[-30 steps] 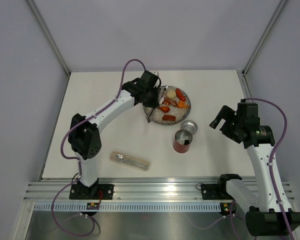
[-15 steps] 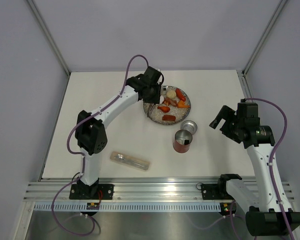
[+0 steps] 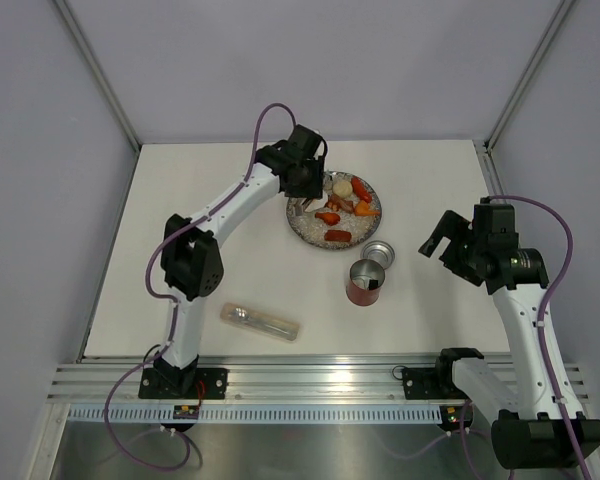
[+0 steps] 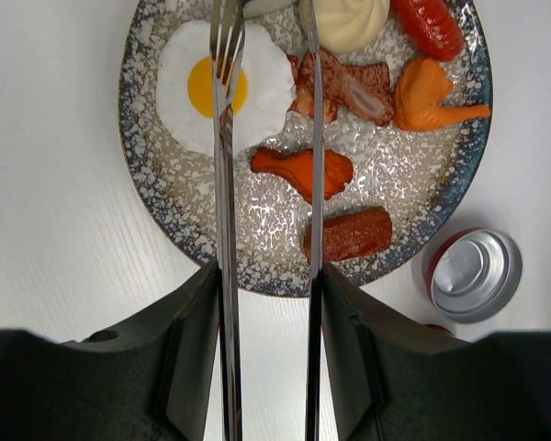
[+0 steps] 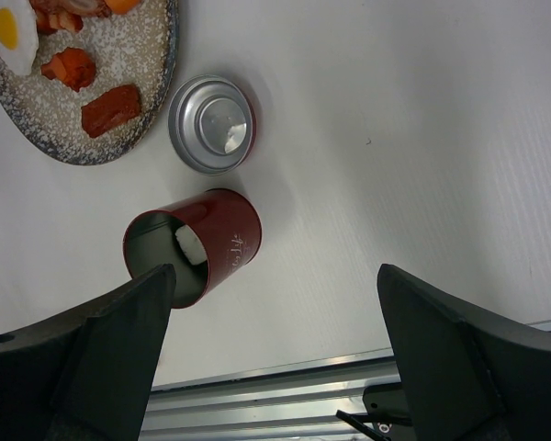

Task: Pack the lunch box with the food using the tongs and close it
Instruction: Pick up the fake food from the plate, then place the fake food in the packing box, then pick up the fake food from the plate.

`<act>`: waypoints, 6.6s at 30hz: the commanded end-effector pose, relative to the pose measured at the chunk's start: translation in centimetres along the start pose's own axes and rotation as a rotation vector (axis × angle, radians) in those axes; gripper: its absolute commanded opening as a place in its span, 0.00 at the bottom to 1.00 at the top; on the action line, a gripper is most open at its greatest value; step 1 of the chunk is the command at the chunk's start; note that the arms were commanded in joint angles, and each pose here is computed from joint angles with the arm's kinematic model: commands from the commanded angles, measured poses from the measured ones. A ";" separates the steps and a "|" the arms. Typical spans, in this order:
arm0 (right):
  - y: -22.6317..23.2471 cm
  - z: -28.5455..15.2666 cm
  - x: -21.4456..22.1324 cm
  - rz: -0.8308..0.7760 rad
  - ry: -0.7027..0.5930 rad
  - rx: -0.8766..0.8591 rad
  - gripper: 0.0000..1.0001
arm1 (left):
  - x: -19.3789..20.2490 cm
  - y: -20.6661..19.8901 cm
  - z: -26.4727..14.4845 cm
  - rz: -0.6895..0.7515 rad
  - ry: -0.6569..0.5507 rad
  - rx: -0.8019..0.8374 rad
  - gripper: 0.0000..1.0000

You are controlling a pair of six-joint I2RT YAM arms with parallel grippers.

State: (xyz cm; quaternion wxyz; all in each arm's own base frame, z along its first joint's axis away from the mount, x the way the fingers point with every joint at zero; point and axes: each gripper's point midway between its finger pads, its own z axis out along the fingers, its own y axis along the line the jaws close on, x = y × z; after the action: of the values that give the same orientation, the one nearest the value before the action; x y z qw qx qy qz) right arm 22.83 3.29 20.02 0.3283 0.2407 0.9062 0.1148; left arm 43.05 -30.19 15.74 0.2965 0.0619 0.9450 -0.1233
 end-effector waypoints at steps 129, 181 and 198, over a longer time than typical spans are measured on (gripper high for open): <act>0.3 -0.3 -0.9 -0.015 -0.040 -0.009 0.99 | 17.2 -12.0 -18.0 0.468 0.084 0.400 0.54; 0.5 -0.8 -1.7 -0.023 -0.047 -0.001 0.99 | 0.3 -4.2 -10.7 0.235 -0.155 -0.023 0.45; 0.4 -1.1 -1.4 -0.021 -0.043 0.002 0.99 | -1.8 -5.6 -5.5 0.204 -0.100 0.053 0.54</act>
State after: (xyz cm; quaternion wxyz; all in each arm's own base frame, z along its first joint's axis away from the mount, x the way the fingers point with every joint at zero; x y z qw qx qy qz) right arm 23.21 2.93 20.69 0.3329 0.2420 0.9052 0.1057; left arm 40.08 -33.15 20.69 0.3363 0.1511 0.9249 -0.0929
